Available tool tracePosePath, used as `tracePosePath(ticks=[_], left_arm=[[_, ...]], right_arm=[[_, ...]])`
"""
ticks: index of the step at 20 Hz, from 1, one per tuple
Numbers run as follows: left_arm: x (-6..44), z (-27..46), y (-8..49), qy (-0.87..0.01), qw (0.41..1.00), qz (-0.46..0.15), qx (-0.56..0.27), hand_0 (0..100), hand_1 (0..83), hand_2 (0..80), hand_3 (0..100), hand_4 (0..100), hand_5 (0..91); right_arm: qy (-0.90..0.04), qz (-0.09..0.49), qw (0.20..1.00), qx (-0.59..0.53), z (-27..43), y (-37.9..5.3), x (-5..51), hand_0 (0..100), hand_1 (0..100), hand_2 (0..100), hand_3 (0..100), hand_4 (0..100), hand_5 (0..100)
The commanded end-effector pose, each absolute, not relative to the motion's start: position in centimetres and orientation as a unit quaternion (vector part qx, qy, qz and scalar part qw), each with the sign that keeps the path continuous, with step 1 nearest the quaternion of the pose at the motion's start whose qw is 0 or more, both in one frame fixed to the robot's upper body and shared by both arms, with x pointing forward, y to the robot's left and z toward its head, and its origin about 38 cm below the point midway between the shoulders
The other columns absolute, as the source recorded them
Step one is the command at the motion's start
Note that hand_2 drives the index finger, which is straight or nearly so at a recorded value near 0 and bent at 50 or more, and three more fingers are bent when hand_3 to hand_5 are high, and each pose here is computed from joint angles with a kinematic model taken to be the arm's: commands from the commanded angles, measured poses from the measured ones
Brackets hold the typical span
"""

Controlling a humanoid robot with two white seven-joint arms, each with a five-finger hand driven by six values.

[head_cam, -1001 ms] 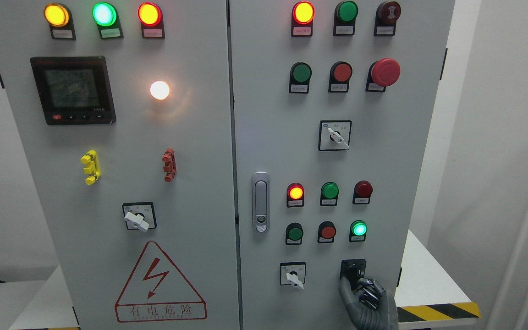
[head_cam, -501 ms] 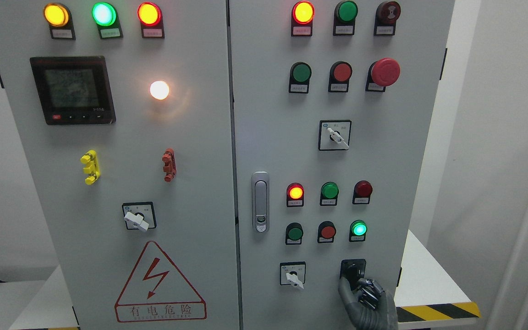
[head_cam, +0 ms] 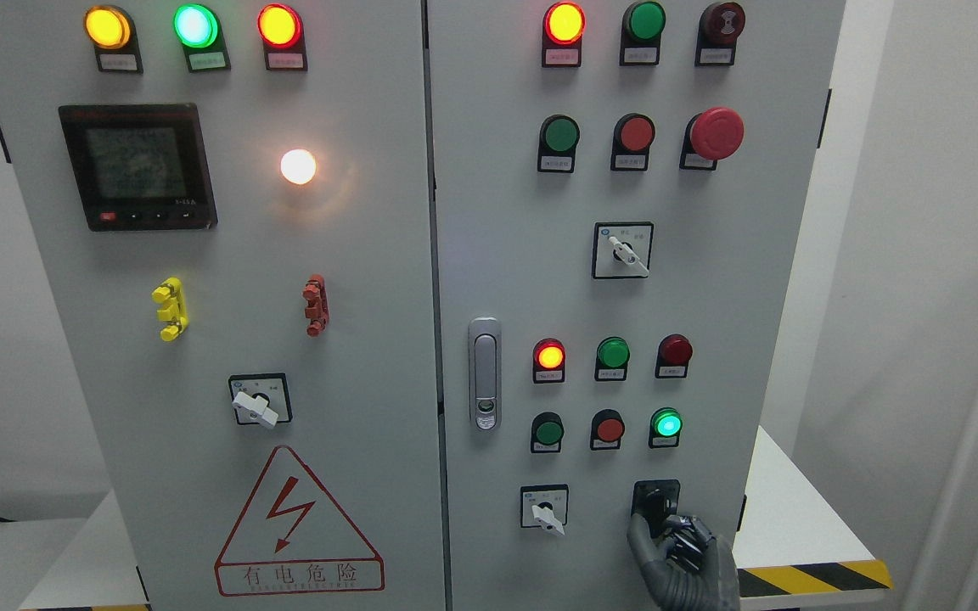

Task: Trip black knob to open circuit
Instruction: 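Hold the right hand on the turned black knob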

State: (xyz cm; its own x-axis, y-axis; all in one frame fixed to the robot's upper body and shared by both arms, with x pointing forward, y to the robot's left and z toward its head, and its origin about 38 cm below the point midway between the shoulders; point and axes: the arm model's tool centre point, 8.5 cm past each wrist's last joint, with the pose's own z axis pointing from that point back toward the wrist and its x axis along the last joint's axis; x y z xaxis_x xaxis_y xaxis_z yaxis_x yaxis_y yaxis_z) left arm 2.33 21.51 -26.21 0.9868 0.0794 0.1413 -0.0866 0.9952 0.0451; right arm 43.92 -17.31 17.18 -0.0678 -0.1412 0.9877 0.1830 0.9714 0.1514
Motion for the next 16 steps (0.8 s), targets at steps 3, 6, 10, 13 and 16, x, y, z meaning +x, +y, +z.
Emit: tracePosePath(ticks=[3,6,10,13,16], left_arm=[[2.36,-26.21,21.4,-0.07,0.997,0.026,0.023,12,38.9,0.0,0,0,0.0],[2.36,-26.21,21.4,-0.07,0.997,0.026,0.023,12,38.9,0.0,0,0,0.0],[2.36,-26.21,21.5,-0.07,0.997,0.026,0.024,12,38.9,0.0,0,0,0.0],[2.36,-26.21,21.5,-0.07,0.997,0.026,0.024,12,38.9,0.0,0,0,0.0],[2.36,-26.21,21.5,-0.07,0.997,0.026,0.024,12,38.9,0.0,0,0,0.0]], right_arm=[[-0.751,-0.084,0.654,-0.029,18.0,-17.27,43.88,47,87,60,95,87,94],[-0.75,-0.085,0.655,-0.031,17.92,-17.4,43.86,47,87,60,95,87,94],[-0.749,-0.086,0.656,-0.032,17.87,-17.42,43.86,47,87,60,95,87,94],[-0.749,-0.087,0.656,-0.033,17.81,-17.49,43.88,47,86,60,95,86,94],[-0.749,-0.088,0.656,-0.034,17.81,-17.51,43.88,47,86,60,94,86,94]])
